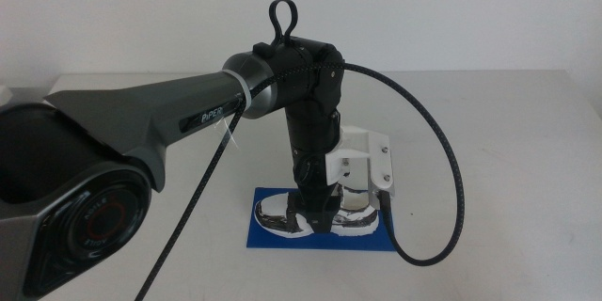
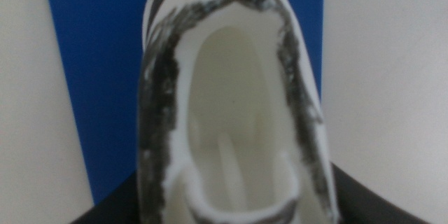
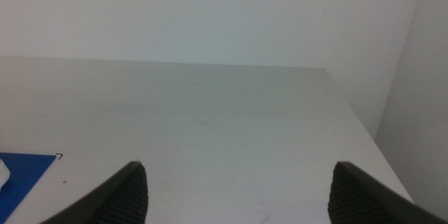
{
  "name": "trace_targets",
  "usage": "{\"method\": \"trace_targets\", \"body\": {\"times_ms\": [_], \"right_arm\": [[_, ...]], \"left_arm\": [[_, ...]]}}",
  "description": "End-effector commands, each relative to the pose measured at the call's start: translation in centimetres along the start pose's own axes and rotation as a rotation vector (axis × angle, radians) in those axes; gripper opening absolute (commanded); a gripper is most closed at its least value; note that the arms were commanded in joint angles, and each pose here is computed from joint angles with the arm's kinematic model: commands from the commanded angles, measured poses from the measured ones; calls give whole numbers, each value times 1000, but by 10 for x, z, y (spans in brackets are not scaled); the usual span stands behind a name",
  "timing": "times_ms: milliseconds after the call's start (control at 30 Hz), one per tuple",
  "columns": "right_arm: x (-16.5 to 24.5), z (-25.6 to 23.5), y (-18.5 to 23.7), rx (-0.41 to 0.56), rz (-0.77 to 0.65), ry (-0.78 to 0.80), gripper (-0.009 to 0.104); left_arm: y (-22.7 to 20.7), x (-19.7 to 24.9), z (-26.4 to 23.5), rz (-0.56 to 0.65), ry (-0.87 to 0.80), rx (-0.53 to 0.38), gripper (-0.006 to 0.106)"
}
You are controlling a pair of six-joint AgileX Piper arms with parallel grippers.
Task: Use one arm to grab the shoe from the table and place it on the mat.
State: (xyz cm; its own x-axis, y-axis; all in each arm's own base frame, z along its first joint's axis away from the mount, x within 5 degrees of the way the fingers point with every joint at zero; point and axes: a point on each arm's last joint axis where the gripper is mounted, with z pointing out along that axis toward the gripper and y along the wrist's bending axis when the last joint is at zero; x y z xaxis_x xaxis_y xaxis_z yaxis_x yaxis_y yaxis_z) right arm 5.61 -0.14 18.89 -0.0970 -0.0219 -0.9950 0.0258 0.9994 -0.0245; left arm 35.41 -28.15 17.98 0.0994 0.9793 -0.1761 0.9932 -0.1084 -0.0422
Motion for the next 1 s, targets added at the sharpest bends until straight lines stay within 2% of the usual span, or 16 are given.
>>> {"method": "trace_targets", "body": {"times_ms": [0, 133, 467, 867, 967], "right_arm": [[-11, -3, -1, 12, -21, -109, 66], [-11, -3, -1, 12, -21, -109, 66], [-11, -3, -1, 12, -21, -109, 66], [-11, -3, -1, 12, -21, -109, 66], [-11, -3, -1, 12, -21, -109, 66]], "left_arm": [[-9, -5, -33, -4, -38, -6, 67], [-10, -5, -33, -4, -30, 14, 94], [-14, -5, -46, -33, -33, 6, 94], [-28, -3, -98, -19, -66, -112, 94], [-35, -2, -118, -63, -88, -154, 94]]}}
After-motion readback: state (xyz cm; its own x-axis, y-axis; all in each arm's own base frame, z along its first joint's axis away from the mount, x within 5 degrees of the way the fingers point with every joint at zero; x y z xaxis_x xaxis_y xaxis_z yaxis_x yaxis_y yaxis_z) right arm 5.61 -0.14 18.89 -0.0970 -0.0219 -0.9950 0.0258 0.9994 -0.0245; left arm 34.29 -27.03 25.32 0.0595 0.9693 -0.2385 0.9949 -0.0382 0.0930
